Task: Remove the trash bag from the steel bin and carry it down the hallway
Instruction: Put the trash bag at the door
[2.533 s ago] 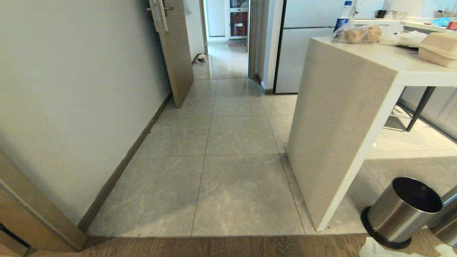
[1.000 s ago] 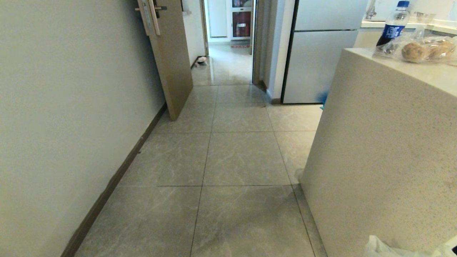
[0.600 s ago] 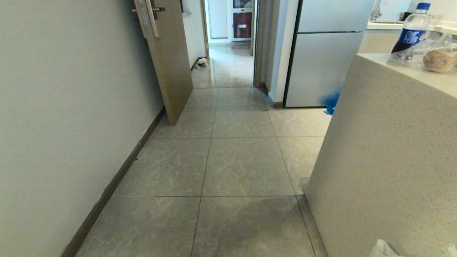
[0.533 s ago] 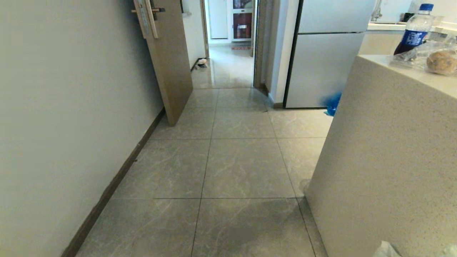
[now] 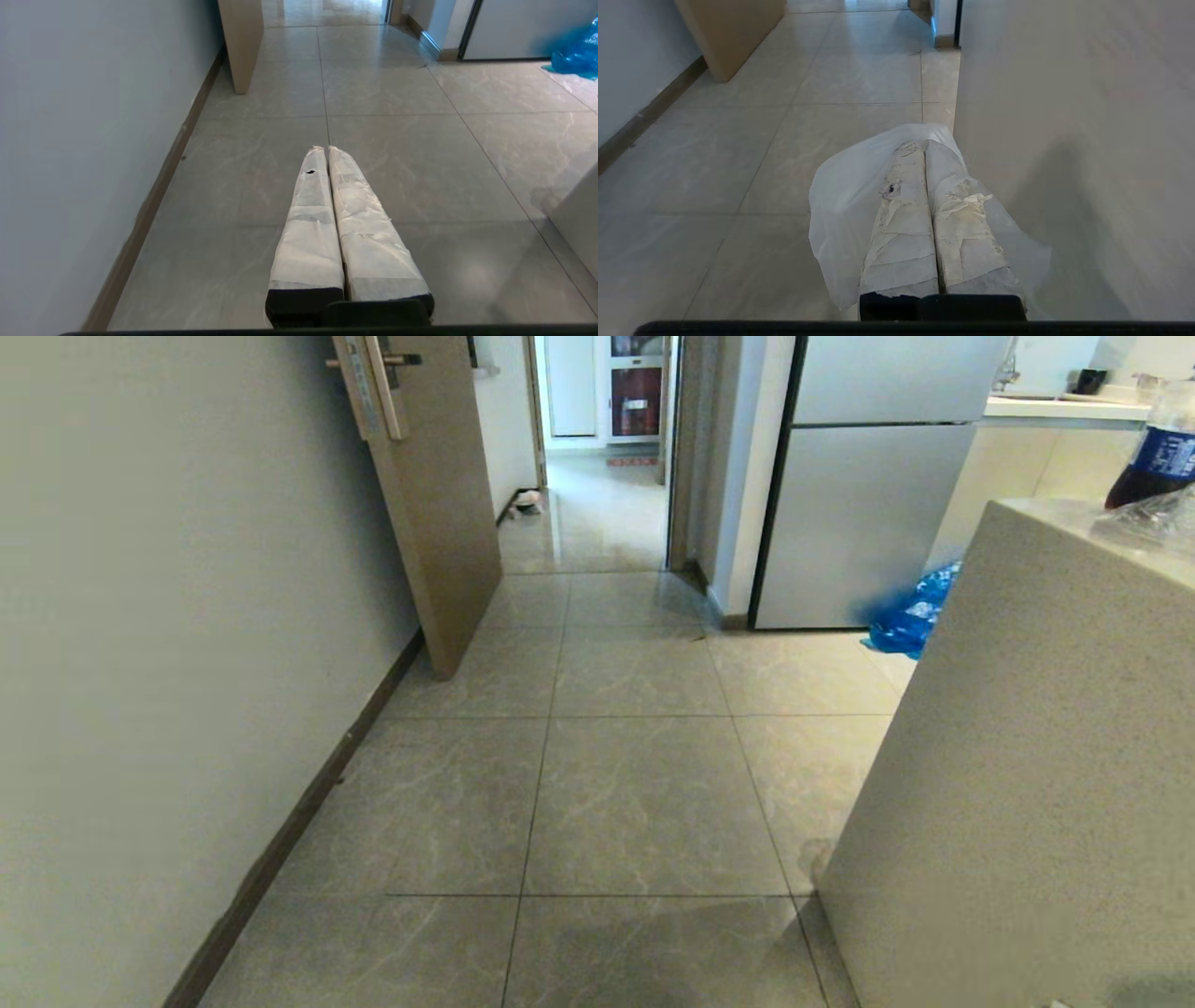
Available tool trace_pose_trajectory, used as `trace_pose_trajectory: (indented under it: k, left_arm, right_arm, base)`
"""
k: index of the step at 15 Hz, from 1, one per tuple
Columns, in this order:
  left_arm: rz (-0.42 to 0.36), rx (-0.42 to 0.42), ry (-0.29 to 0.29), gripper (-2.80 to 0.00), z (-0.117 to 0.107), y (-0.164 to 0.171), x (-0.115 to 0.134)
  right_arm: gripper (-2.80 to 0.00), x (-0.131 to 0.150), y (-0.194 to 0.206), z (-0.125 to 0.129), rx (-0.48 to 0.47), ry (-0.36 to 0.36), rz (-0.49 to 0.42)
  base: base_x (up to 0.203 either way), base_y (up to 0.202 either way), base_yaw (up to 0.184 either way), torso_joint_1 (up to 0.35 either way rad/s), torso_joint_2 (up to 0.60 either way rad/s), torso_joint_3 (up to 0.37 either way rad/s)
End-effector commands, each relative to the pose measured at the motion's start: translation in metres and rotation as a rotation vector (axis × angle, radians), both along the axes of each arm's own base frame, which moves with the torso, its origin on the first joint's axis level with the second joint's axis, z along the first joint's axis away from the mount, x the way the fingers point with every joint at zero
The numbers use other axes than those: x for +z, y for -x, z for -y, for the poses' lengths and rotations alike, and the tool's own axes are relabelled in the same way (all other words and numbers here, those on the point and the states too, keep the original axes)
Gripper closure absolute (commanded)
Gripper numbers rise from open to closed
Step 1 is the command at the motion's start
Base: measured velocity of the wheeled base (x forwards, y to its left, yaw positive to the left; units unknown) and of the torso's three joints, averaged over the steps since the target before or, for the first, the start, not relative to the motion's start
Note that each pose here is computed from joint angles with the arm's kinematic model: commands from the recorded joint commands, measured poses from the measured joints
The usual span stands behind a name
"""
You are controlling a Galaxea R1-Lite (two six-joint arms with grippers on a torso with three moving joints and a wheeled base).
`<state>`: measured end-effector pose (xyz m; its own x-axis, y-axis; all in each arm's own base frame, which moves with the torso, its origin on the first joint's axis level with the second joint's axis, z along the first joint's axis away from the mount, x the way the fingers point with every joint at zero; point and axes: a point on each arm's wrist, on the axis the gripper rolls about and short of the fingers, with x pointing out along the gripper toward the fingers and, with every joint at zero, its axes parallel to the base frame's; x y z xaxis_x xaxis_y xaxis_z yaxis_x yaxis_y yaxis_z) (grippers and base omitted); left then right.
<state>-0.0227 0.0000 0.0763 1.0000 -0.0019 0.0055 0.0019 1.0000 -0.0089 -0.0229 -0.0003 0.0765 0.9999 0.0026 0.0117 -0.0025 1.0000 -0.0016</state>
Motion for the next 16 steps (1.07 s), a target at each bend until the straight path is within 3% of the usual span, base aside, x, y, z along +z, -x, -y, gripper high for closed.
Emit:
trace_pose_trajectory:
  k: [1,16]
  left_arm:
    - [0.001,0.000,0.000,0.00,0.0000,0.0000,0.0000]
    - [0.001,0.000,0.000,0.00,0.0000,0.0000,0.0000]
  right_arm:
    - [0.00,0.0000,0.0000,0.0000,0.001,0.000,0.001]
    - [0.00,0.0000,0.0000,0.0000,0.001,0.000,0.001]
  base:
    - [0.181,0.000,0.004,0.002,0.00,0.006]
    - [0.189,0.000,0.001,0.002,0.00,0.002]
